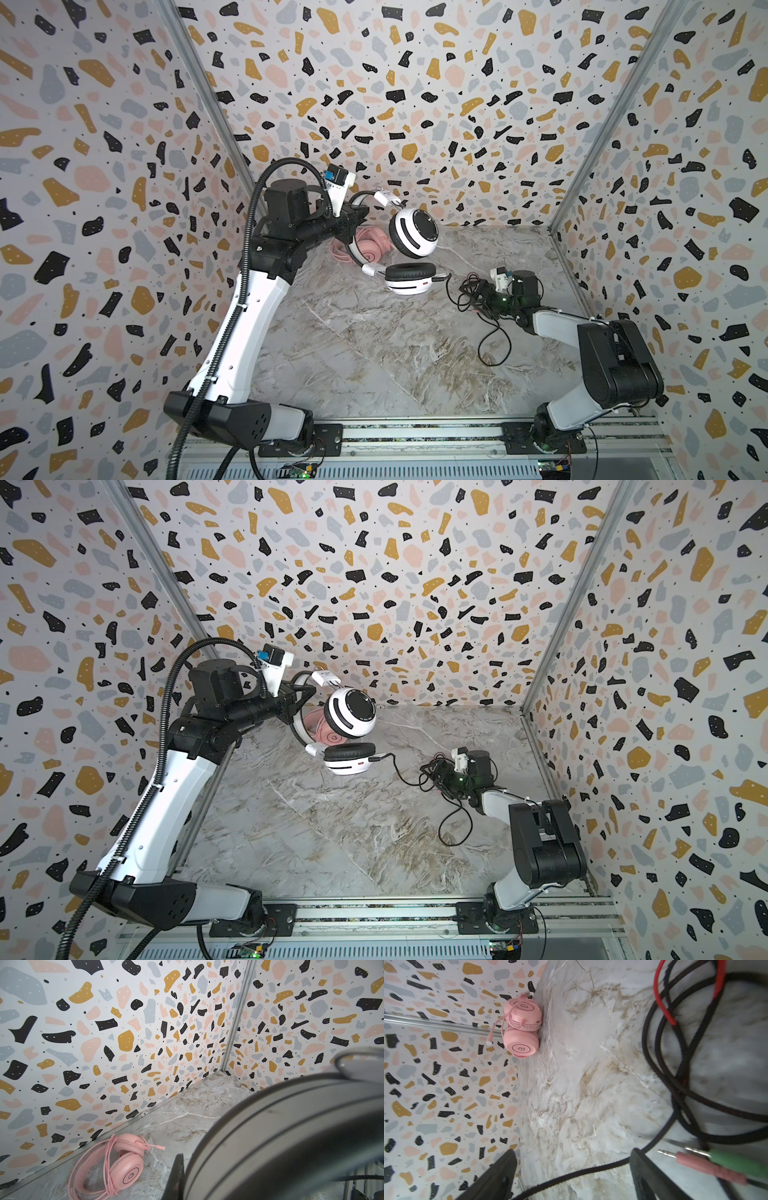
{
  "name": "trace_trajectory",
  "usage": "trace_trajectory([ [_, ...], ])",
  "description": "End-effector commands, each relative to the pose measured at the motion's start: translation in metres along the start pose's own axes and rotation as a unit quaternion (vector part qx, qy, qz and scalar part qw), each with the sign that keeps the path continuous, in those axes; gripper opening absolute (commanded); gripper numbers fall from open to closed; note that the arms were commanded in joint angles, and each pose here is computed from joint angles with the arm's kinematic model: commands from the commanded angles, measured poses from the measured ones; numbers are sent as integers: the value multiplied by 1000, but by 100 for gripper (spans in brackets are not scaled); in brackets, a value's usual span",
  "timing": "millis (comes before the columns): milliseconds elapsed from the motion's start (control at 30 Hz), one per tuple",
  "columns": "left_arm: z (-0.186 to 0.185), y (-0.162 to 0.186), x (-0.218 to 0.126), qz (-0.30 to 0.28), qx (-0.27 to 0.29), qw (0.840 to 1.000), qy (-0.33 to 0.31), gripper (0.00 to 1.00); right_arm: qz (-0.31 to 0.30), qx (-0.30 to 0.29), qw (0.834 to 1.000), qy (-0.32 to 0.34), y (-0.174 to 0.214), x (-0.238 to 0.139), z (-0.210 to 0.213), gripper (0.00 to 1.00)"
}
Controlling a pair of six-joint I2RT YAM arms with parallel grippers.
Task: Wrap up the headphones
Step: 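Raise the headset with the left gripper while the right lowers to the cable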
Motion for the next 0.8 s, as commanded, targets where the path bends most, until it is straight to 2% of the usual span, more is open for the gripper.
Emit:
trace_trajectory([
  [0,-22,-44,-31,-89,11,995,34,0,-37,43,997,-55,-7,4,23,87],
  [200,-18,-56,-36,-108,3,994,30,0,-43,102,989,-93,7,2,19,87],
  [367,-15,-64,-38,-125,-3,992,34,0,-48,133,986,-90,17,0,7,87],
  [467,-15,-66,-40,-136,-4,990,36,0,-48,136,985,-99,16,1,7,86],
  [767,8,-57,-23,-120,-40,992,24,0,-63,150,981,-105,21,-17,-2,86],
])
Point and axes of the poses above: each gripper's point midway between its finger pads, its own x axis out along the fingers, its own z axis along the line the jaws close on, y = z × x, the point moved 8 cm from there along -x, back along the fingers, and after that the axes turned 7 degrees about -x, right-handed, at the moved point
